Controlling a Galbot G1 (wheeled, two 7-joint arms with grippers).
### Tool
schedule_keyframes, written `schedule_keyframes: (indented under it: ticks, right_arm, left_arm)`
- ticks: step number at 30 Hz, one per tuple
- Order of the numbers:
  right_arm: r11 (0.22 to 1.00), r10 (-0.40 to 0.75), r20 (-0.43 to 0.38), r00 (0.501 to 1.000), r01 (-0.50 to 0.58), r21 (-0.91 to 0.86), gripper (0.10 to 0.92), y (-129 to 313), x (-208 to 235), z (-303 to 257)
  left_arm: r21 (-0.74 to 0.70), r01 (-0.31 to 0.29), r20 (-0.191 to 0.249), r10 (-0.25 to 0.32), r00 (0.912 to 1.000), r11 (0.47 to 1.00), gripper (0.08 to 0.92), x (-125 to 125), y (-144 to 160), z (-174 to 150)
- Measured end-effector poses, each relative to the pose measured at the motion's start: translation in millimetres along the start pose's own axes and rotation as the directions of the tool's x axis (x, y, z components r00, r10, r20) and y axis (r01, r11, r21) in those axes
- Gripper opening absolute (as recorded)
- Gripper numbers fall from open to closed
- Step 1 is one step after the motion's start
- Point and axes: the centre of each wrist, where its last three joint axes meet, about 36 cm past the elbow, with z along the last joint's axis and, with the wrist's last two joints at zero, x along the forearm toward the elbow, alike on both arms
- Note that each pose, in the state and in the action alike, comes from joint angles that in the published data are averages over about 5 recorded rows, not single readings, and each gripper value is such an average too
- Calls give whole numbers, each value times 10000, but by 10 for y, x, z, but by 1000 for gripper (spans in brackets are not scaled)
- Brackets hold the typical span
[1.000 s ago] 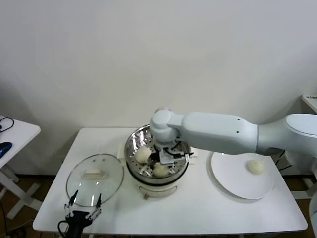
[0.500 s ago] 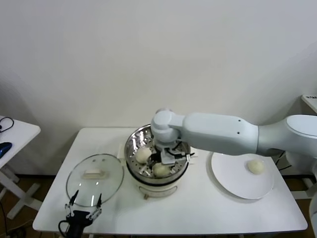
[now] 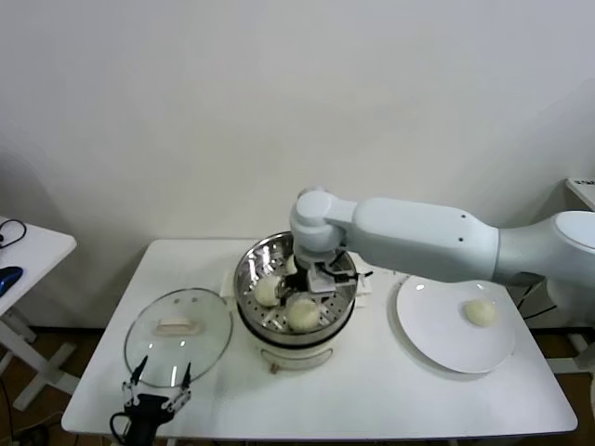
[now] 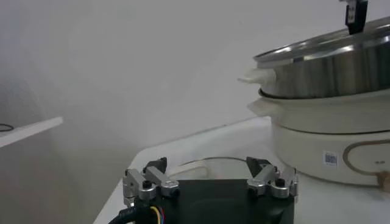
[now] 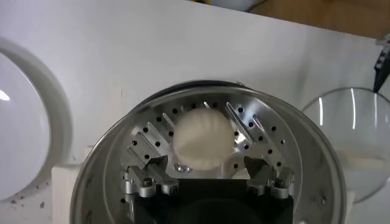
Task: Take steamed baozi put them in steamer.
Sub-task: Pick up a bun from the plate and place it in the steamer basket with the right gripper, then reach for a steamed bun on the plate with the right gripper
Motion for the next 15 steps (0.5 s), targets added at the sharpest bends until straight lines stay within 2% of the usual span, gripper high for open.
schedule_keyframes:
  ticks: [5,8,11,15]
  right_arm:
    - [9871,121,-78,9999,-132,-1595,823,348,260,169]
    - [9469,288,20,9996,-266,-3204,823,669,411,294]
    - [8679,516,147,9986,-376,-4953,823,1071,524,414]
    - [7164,775,153,9969,-450,-6962,823,1730,614,532]
  left_arm:
    - [-23,-57,164,57,9998,10000,823,-36,17,-47]
    - [4,-130,308,130,9994,9999,823,-65,18,-84]
    - [24,-219,447,217,9988,9998,823,-89,17,-113]
    - [44,-323,591,319,9977,9995,823,-108,17,-141]
